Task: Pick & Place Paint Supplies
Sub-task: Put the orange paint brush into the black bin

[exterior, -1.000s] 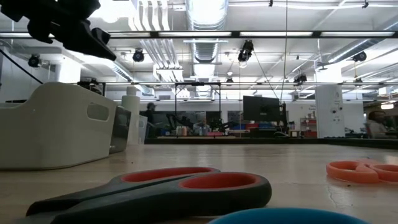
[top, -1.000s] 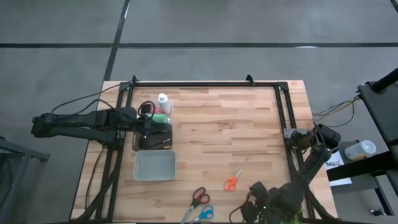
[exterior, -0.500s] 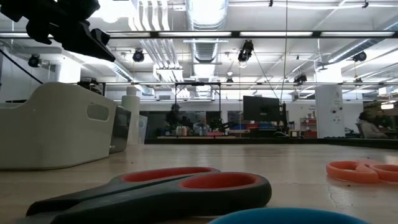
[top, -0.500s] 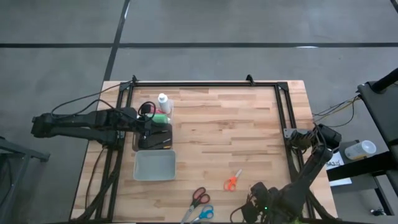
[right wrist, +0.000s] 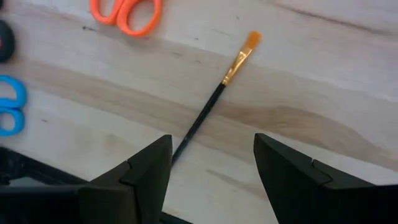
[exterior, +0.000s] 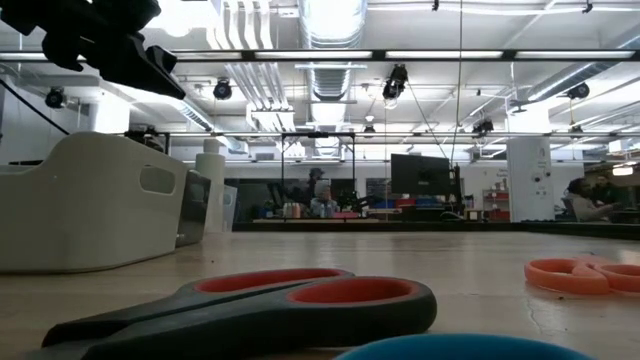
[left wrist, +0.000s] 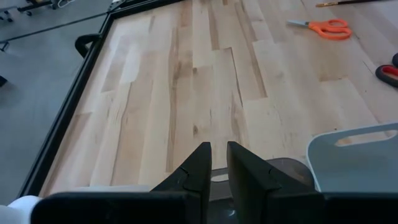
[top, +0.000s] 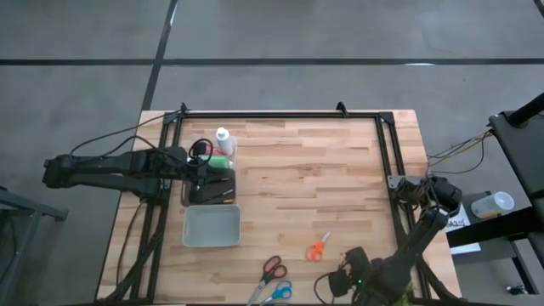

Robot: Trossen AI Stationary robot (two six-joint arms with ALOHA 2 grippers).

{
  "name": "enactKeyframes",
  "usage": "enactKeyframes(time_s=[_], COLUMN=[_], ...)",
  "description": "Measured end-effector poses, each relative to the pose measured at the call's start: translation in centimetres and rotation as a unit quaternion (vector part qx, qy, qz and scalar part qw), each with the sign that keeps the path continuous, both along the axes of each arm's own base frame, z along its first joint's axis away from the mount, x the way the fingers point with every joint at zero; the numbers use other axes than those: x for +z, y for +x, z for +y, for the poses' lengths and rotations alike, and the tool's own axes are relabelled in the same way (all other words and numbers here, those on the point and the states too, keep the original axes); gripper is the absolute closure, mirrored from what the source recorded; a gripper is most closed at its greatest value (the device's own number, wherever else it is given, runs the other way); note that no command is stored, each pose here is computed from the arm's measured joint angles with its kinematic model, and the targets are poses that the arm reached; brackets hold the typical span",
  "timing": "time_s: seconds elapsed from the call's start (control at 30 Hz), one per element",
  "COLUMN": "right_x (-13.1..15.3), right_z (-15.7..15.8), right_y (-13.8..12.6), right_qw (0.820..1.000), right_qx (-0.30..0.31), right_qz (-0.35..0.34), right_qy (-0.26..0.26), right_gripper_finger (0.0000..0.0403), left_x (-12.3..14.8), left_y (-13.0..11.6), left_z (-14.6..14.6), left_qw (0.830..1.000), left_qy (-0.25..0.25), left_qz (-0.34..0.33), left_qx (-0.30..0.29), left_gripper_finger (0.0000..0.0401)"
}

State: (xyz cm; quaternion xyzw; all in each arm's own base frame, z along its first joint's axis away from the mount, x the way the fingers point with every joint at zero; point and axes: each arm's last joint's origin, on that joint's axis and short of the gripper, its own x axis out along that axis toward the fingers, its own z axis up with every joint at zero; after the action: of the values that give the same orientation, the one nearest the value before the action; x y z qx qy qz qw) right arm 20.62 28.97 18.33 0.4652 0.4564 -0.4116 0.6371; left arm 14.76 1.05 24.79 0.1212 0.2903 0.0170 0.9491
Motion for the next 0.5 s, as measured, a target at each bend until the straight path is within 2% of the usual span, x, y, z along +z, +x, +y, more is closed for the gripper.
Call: enactKeyframes(time_s=[0.2,0.5], right_x=[-1.6,-1.8], right_z=[-0.1,-1.1], right_y=[1.3,2.6], right_qw=[1.000,0.999], right_qx=[-0.017,-0.025], right_qz=[0.012,0.012], right_qy=[-0.011,-0.018], right_gripper_finger=[0.0180,0.0180], left_x=[0.0,0.0], left_y=[0.0,0.0], left_z=[0.0,0.0], left_qw=[1.000,1.000], left_qy=[0.000,0.000], left_qz=[0.000,0.000], left_qx=[0.000,0.000], left_gripper_finger=[0.0343,0.0343])
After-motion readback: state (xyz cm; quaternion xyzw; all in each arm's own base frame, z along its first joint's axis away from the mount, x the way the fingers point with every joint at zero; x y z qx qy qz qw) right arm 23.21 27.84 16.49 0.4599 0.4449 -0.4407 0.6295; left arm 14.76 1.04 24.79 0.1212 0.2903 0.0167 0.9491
